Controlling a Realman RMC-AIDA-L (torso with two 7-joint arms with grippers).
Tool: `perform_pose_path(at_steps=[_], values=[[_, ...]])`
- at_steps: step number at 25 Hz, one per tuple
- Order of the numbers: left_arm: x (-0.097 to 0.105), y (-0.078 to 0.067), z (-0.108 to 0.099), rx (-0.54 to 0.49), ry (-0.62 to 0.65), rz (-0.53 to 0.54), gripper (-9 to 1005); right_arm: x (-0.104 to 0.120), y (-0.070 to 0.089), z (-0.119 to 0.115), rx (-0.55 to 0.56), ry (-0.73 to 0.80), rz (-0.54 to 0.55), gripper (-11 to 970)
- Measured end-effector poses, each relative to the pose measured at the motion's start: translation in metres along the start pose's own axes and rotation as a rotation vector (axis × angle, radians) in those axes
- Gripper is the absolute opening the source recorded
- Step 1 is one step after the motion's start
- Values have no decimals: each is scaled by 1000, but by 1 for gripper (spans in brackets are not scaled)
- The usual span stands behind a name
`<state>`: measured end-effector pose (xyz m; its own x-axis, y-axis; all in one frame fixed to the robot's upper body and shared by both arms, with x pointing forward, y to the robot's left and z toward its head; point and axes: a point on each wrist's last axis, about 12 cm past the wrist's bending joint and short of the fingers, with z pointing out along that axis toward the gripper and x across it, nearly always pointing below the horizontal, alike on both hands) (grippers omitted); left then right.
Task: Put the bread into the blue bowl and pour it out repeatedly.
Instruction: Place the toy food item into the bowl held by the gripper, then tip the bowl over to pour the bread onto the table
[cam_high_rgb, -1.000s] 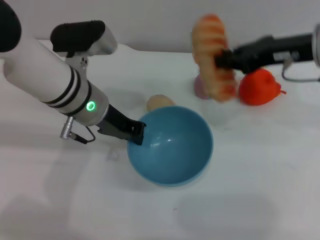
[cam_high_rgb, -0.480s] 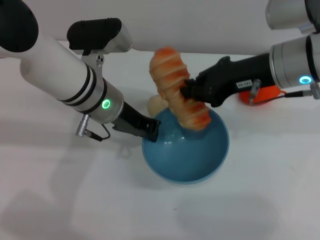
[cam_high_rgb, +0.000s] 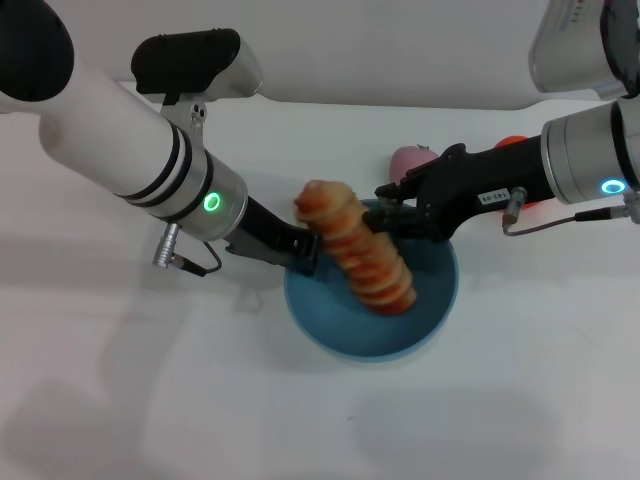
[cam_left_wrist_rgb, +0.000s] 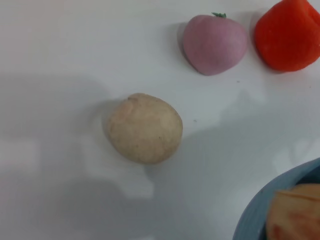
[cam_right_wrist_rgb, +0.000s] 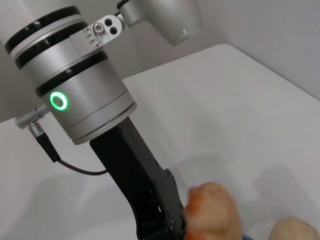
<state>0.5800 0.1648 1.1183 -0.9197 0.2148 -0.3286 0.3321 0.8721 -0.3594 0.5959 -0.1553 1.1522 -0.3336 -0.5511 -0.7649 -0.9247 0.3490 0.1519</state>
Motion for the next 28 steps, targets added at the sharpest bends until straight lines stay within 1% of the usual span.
perform_pose_path(at_steps=[4,7,9,11,14,16,19,22,25,26,28], values=[[-1,0,0,-1,-14,-2,17,0,-2,-3,17,-13,5,195],[-5,0,1,-6,-56,8,16,0,-9,-13,74,-74,28,385],[-8,0,3,-14,-88,22,16,1,-14,-23,130,-150,64,385],[-11,-2,6,-30,-131,50,16,8,-19,-36,183,-262,126,385],[-16,-1,9,-72,-197,95,16,25,-27,-56,253,-423,204,385],[-19,-3,11,-104,-242,139,16,43,-31,-69,291,-519,251,385],[-24,-6,14,-132,-322,197,17,73,-33,-86,346,-659,333,385],[-29,-8,16,-168,-419,263,17,102,-32,-99,400,-762,417,386],[-27,-12,23,-206,-521,369,17,125,-29,-109,445,-828,482,386],[-26,-14,27,-220,-556,416,17,139,-28,-112,466,-851,528,386],[-20,-19,36,-242,-639,547,17,143,-27,-114,472,-857,543,386]])
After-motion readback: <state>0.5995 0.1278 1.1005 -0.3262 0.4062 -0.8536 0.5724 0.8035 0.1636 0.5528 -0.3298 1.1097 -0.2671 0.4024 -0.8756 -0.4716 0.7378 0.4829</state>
